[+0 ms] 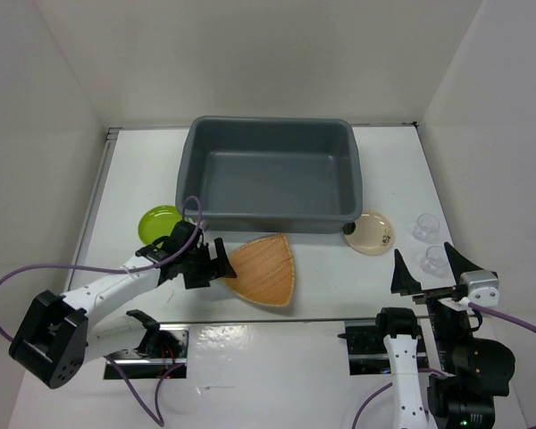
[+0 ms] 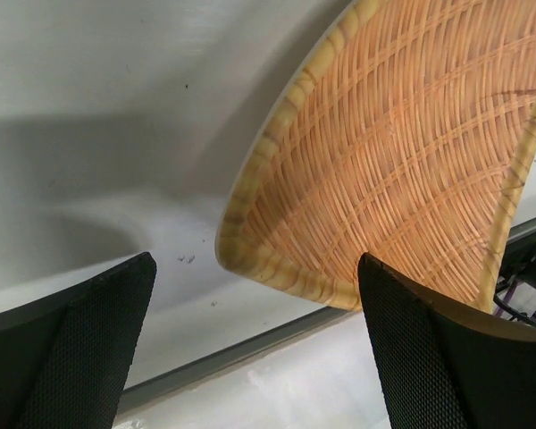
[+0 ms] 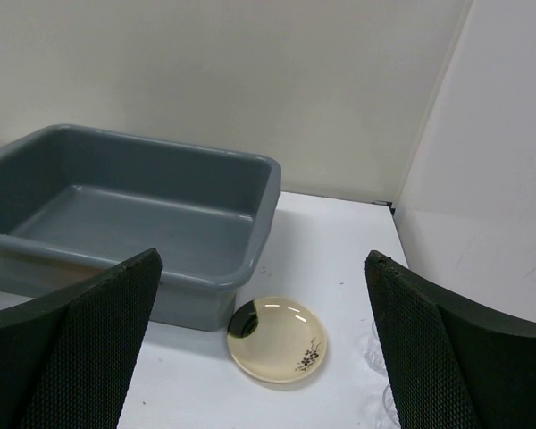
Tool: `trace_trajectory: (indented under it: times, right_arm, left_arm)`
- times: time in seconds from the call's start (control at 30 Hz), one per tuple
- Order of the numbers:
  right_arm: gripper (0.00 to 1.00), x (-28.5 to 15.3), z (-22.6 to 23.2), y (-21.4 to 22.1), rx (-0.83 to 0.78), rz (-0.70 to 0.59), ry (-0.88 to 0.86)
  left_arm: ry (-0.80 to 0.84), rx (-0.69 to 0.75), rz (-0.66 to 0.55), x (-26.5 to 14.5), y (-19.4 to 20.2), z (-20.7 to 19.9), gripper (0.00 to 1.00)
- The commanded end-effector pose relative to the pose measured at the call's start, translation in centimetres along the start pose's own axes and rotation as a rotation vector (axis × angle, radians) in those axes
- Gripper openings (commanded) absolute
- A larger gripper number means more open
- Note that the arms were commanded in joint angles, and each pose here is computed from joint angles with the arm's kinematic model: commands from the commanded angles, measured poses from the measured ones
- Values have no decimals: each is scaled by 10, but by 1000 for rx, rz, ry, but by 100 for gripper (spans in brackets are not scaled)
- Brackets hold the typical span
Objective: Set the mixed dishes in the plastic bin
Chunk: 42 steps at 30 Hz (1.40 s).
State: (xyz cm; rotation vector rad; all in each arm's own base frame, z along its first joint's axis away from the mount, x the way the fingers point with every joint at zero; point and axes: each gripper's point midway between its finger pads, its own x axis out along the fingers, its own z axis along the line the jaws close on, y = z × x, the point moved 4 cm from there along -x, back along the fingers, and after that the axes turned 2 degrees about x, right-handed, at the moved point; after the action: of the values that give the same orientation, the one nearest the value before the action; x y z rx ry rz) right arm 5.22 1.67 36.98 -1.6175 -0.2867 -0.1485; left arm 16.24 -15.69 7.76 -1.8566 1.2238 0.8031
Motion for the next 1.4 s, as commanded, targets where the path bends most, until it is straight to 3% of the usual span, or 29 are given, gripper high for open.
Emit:
trace_trajectory:
  times: [0.0, 0.17, 0.3, 0.43, 0.47, 0.57, 0.67, 0.9, 1.0, 1.13, 1.17, 1.37]
  right_arm:
    - [99, -13, 2, -13, -21, -89, 6]
    - [99, -13, 2, -13, -21, -89, 6]
    - [99, -13, 2, -13, -21, -89, 6]
    - [99, -13, 3, -13, -22, -89, -5]
    - [99, -13, 3, -13, -22, -89, -5]
    - [99, -13, 3, -13, -22, -89, -5]
    - [99, -13, 3, -13, -22, -89, -5]
    - [99, -15, 4, -13, -24, -98, -5]
    - [99, -15, 4, -13, -24, -98, -5]
    - [99, -18, -2, -14, -8, -108, 45]
    - [99, -18, -4, -14, -7, -108, 62]
    - [99, -19, -9, -14, 16, -108, 114]
  left_arm:
    - [55, 30, 0, 8, -6, -6, 100]
    - [72, 64, -6, 18, -2, 0, 97]
    - [110, 85, -18, 18, -5, -6, 84]
    - [92, 77, 3, 21, -1, -1, 54]
    - [92, 77, 3, 21, -1, -1, 39]
    - [76, 73, 3, 23, -1, 2, 25]
    - [50, 59, 2, 20, 1, 6, 1]
    - [2, 56, 40, 2, 10, -5, 0]
    - [84, 83, 28, -24, 10, -32, 0]
    - [276, 89, -82, -90, -3, -79, 0]
    - [362, 118, -149, -122, -14, -103, 0]
    - [505, 196, -275, -207, -56, -175, 0]
